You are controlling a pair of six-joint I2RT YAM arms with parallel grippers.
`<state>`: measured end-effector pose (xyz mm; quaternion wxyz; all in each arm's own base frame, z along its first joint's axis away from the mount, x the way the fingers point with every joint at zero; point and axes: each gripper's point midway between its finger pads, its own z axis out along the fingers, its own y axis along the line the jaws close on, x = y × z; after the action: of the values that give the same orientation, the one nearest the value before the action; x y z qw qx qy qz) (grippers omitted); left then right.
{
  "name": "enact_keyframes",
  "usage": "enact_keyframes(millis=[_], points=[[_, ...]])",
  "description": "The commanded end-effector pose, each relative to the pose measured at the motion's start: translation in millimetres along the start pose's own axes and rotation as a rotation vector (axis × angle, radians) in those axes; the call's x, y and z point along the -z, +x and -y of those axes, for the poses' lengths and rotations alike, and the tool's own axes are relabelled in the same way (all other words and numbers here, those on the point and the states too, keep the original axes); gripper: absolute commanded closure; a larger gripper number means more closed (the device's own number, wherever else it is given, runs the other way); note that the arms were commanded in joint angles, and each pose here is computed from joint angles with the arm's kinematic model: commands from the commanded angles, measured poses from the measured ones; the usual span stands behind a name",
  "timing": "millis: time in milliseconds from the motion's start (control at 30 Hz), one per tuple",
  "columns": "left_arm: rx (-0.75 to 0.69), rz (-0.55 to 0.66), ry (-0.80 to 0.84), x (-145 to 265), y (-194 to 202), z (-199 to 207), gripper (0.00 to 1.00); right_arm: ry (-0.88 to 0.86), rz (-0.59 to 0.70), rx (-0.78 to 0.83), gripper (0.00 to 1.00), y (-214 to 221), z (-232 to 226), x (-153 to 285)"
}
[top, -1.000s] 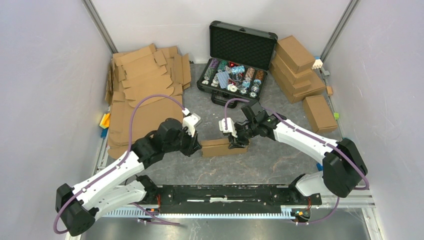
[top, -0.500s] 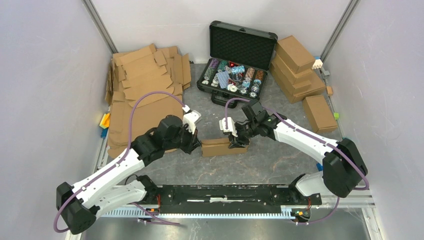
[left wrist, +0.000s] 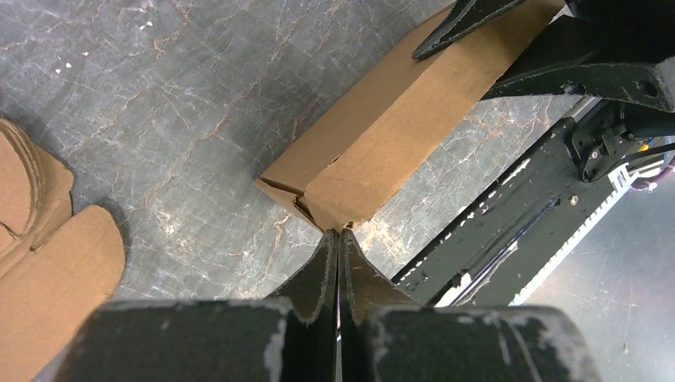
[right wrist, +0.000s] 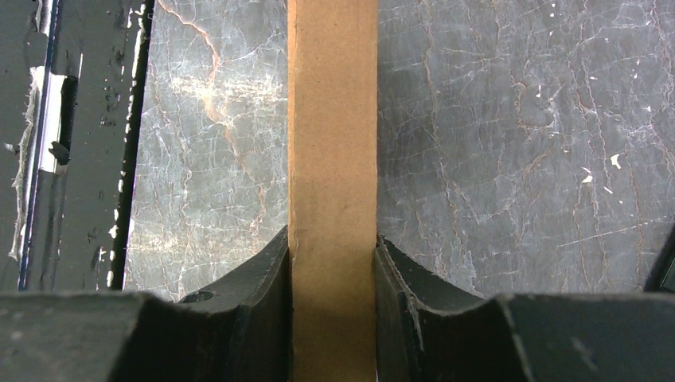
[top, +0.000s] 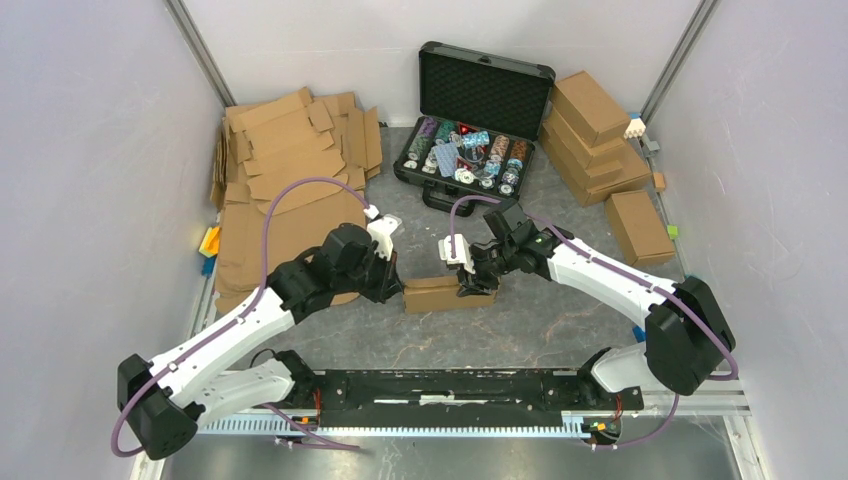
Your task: Fold the paper box
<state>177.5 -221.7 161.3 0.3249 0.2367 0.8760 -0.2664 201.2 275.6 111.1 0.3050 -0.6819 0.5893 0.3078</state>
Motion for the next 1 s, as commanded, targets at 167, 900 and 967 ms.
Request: enact_keyframes(millis=[167,900,967], points=[[0.075,0.051,0.03,10,-27,16,0.98,-0.013,0.008,0.007,0.69,1,-5,0],[0.154,0.036,0.035,-1,-16,11,0.98,-0.011,0.012,0.009,0.69,0,-5,1],[0.147,0.033,0.013,-1,-14,6,0.98,-0.01,0.012,0.011,0.69,0,-5,1]])
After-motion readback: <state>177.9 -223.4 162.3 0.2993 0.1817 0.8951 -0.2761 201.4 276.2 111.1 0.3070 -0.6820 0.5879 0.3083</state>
